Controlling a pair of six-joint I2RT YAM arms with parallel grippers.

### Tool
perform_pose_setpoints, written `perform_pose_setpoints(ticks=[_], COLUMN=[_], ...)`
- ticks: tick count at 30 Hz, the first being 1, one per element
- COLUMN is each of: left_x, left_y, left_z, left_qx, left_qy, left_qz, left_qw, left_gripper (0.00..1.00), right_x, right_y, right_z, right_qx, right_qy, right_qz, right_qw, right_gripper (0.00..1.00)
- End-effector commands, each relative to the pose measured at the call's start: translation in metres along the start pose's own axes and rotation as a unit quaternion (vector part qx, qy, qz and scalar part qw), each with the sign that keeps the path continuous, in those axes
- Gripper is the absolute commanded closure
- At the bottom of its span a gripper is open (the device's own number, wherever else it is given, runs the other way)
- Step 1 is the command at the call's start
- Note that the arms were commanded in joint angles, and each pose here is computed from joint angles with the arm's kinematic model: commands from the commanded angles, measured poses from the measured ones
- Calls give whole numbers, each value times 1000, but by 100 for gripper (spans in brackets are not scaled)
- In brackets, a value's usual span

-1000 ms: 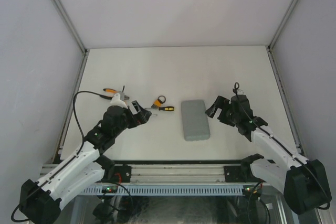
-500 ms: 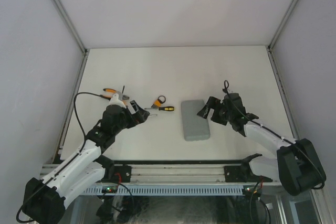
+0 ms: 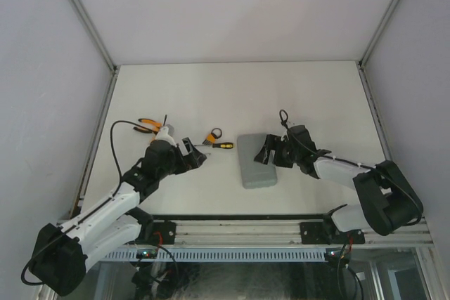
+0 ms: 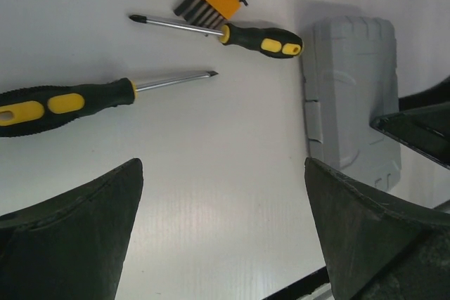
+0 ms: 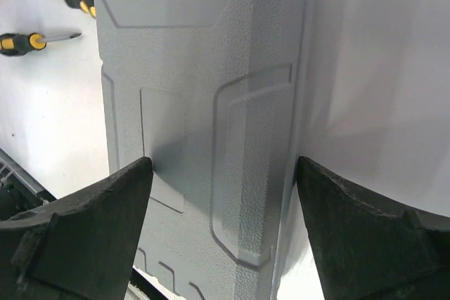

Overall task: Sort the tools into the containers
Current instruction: Open the storage box at the center of the board.

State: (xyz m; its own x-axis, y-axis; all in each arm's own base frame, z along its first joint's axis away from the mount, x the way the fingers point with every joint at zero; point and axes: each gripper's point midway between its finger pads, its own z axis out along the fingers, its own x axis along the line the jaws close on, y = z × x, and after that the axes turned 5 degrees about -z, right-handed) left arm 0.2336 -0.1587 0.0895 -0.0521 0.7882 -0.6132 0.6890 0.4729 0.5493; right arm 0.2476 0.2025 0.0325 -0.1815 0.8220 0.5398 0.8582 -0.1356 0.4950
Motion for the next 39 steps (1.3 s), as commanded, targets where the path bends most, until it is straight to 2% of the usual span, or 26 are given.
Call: perform_pose_setpoints(ticks=[1,14,23,29,39], left_x=[-26,-25,-36,-47,-63], left_y=[5,0,-12,-21,-52], left_z=[0,2,9,15,34], left_qx=[-15,-19,-13,8,54], left_qy=[-45,-50,-81,-96,-120], left_qz=[8,-10,-46,-38,-51], left_qw=[999,999,996,995,990], left_gripper=[1,2,11,20,21], right_x=[16,8,0,7,-3], right_y=[-5,-47,-52,-54,-64], right_z=[9,11,7,7,5], right_qx=[15,70,75,77,92], right_qy=[33,-24,-52,-25,-55], right_qz=[-56,-80,-68,-79,-58], right_qw=[998,994,994,994,993], right_gripper=[18,24,31,33,36])
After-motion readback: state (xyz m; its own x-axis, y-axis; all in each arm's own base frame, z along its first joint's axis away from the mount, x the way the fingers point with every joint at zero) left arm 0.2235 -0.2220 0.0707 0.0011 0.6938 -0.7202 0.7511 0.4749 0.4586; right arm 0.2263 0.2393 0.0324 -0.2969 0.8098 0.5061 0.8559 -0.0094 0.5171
